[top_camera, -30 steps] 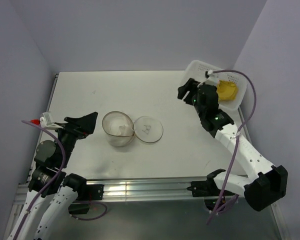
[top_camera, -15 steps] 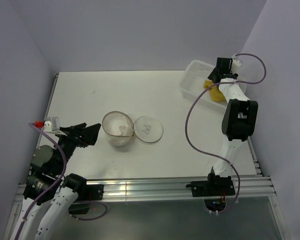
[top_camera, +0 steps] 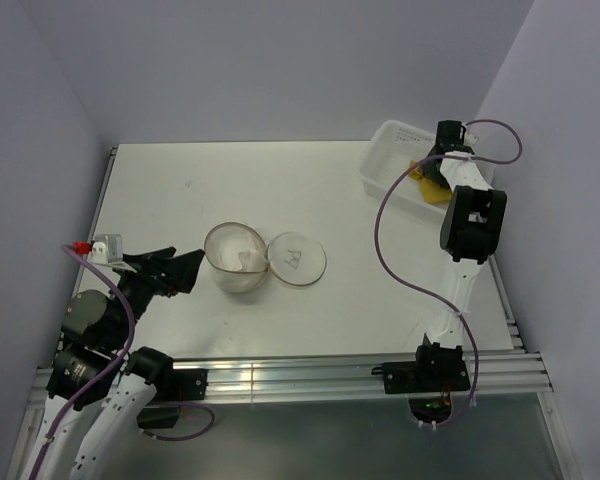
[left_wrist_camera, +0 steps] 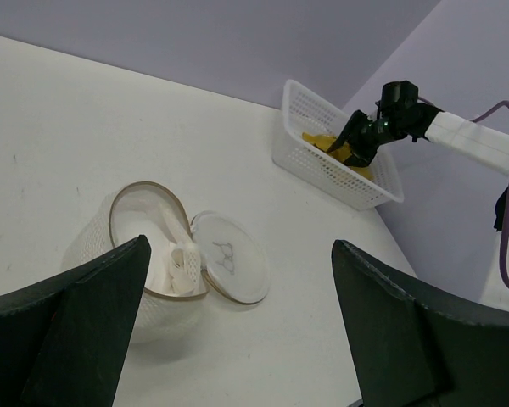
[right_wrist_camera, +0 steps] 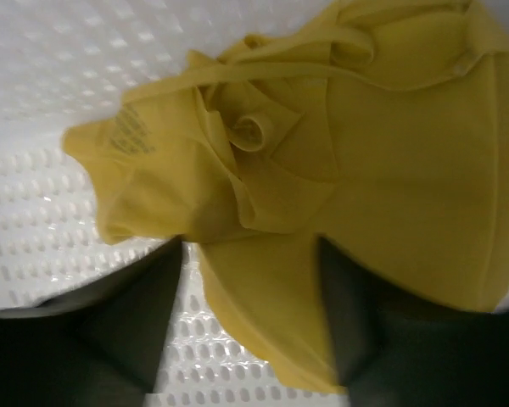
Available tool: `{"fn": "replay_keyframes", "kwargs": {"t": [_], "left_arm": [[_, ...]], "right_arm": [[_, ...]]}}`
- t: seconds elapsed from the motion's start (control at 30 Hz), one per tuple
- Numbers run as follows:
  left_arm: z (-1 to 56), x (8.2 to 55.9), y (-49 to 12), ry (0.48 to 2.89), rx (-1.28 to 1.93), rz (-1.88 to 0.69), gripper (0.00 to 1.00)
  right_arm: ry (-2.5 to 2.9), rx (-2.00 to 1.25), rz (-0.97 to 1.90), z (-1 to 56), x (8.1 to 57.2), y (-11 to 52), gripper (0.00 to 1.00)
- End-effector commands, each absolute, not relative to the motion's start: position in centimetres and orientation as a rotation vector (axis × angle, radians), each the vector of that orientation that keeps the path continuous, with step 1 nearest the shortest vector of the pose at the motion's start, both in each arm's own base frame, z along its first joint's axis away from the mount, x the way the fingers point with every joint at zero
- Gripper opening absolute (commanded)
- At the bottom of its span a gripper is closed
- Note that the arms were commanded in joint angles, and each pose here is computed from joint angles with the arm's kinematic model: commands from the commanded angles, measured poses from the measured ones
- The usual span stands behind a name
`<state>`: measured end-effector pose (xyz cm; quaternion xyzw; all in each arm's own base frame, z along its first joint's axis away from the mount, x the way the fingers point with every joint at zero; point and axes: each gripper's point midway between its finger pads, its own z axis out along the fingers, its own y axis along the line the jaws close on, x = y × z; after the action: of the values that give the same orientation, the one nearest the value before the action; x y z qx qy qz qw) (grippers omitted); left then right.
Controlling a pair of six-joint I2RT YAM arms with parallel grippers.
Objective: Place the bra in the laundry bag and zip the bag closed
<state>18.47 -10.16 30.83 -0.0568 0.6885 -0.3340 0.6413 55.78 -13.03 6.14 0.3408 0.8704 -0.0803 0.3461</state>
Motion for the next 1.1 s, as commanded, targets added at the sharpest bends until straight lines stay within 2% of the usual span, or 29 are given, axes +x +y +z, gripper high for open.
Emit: {"fn": "replay_keyframes", "kwargs": {"t": [0.0, 0.07, 0.1, 0.13, 0.17, 0.3, 0.47, 0.6, 0.7, 0.8, 0.93, 0.97, 1.0, 1.03, 1.07], "left_arm": [[30.9, 18.5, -10.2, 1.57, -0.111, -0.749, 0.94], [30.8, 18.5, -10.1, 1.572, -0.114, -0.746, 0.94], [30.9, 18.6, -10.1, 1.57, -0.115, -0.748, 0.94], [30.8, 18.7, -10.2, 1.576, -0.114, -0.748, 0.94], [30.7, 18.7, -10.2, 1.581, -0.114, -0.746, 0.93], [30.5, 18.9, -10.3, 1.59, -0.115, -0.742, 0.93], [30.4, 18.9, -10.2, 1.595, -0.122, -0.742, 0.93], [30.4, 18.9, -10.2, 1.593, -0.126, -0.747, 0.93], [30.5, 18.8, -10.2, 1.586, -0.129, -0.752, 0.92], [30.5, 18.9, -10.3, 1.587, -0.13, -0.752, 0.92], [30.6, 19.1, -10.8, 1.588, -0.119, -0.778, 0.92], [30.7, 19.1, -11.1, 1.586, -0.111, -0.791, 0.92], [30.9, 19.3, -11.4, 1.582, -0.102, -0.803, 0.92], [30.9, 19.4, -11.7, 1.586, -0.093, -0.815, 0.92], [31.0, 19.2, -12.3, 1.592, -0.067, -0.846, 0.92]], "right_arm": [[2.264, 0.919, -0.148, 6.2, 56.0, -13.0, 0.6], [2.233, 0.925, -0.144, 6.9, 55.9, -13.1, 0.33], [2.205, 0.918, -0.132, 6.8, 56.0, -13.1, 0.14], [2.157, 0.911, -0.115, 8.6, 56.1, -13.0, 0.05], [2.108, 0.909, -0.098, 9.7, 56.7, -13.2, 0.0], [2.0, 0.881, -0.02, 13.9, 56.6, -12.3, 0.0], [1.734, 0.773, 0.121, 25.6, 55.1, -10.4, 0.0], [1.645, 0.673, 0.158, 32.5, 52.1, -7.5, 0.0], [1.527, 0.555, 0.22, 39.4, 48.1, -3.9, 0.0], [1.48, 0.479, 0.281, 42.4, 44.5, -1.1, 0.0], [1.519, 0.42, 0.474, 40.3, 40.2, 3.5, 0.0], [1.577, 0.441, 0.495, 36.0, 39.5, 4.2, 0.0], [1.527, 0.432, 0.57, 36.8, 37.5, 5.9, 0.0], [1.522, 0.473, 0.567, 35.3, 36.7, 6.0, 0.0], [1.568, 0.515, 0.563, 30.7, 36.0, 6.3, 0.0]]}}
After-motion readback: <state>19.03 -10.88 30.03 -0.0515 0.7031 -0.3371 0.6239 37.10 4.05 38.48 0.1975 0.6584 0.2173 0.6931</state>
